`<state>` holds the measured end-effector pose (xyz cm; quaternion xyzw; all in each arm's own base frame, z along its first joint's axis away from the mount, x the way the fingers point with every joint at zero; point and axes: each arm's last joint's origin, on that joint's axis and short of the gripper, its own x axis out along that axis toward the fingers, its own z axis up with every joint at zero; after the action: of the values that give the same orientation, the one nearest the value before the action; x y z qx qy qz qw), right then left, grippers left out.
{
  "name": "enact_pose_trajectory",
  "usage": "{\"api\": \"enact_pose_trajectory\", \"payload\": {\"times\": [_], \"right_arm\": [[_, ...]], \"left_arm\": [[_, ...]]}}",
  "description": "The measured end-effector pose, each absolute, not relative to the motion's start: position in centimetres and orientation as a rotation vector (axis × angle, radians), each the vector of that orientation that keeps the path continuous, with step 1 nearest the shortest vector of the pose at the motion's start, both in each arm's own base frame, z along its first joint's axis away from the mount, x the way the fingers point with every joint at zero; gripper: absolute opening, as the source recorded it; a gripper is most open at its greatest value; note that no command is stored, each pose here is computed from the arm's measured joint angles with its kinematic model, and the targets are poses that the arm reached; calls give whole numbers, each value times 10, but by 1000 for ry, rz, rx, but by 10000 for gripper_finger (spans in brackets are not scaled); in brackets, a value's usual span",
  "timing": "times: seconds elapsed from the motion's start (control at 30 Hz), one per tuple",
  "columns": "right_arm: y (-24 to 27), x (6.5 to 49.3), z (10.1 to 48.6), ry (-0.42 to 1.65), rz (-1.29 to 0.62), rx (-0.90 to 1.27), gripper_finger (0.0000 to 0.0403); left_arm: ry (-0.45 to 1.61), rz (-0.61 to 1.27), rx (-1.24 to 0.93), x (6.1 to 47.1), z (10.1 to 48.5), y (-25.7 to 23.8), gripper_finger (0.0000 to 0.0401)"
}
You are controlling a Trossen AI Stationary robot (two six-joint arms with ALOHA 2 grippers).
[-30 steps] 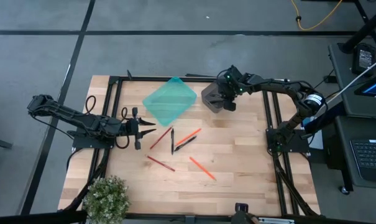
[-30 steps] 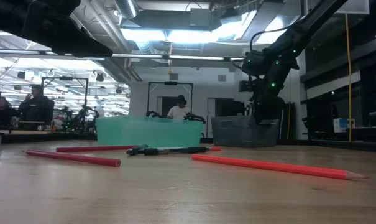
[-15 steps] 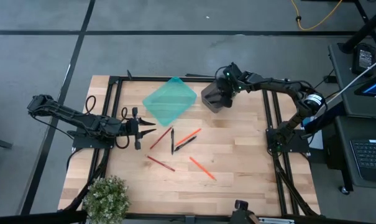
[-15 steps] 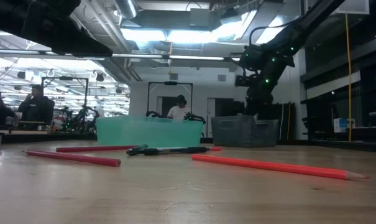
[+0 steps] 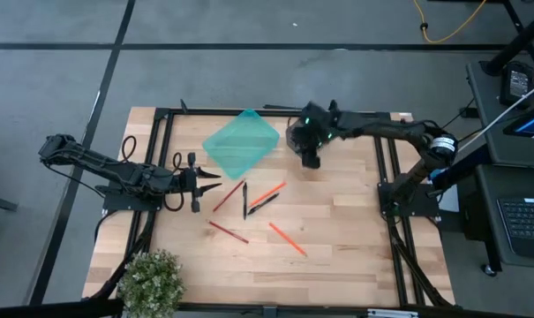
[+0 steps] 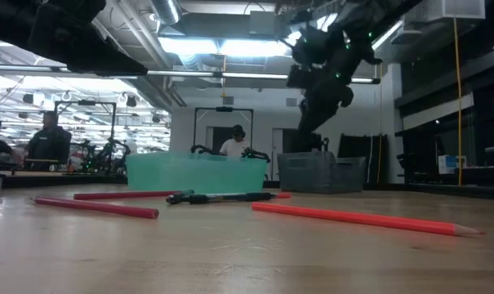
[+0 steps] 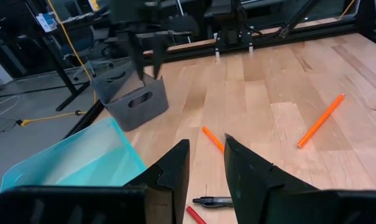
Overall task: Sort pens & pencils
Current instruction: Put the black pen into the gray bin
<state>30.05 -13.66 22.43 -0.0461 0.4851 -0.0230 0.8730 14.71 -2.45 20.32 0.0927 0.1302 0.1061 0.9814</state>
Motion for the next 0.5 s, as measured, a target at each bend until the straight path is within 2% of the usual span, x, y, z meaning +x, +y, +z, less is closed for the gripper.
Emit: {"api": "enact_pose_trajectory", "payload": {"times": [0.2, 0.5], "right_arm": [[-78, 322, 225, 1035, -12, -300, 130], [-33, 337, 226, 957, 46, -285, 130]], "left_arm": [[262, 214, 186, 147, 203, -25, 94], [261, 214, 177, 147, 203, -25, 94]]}}
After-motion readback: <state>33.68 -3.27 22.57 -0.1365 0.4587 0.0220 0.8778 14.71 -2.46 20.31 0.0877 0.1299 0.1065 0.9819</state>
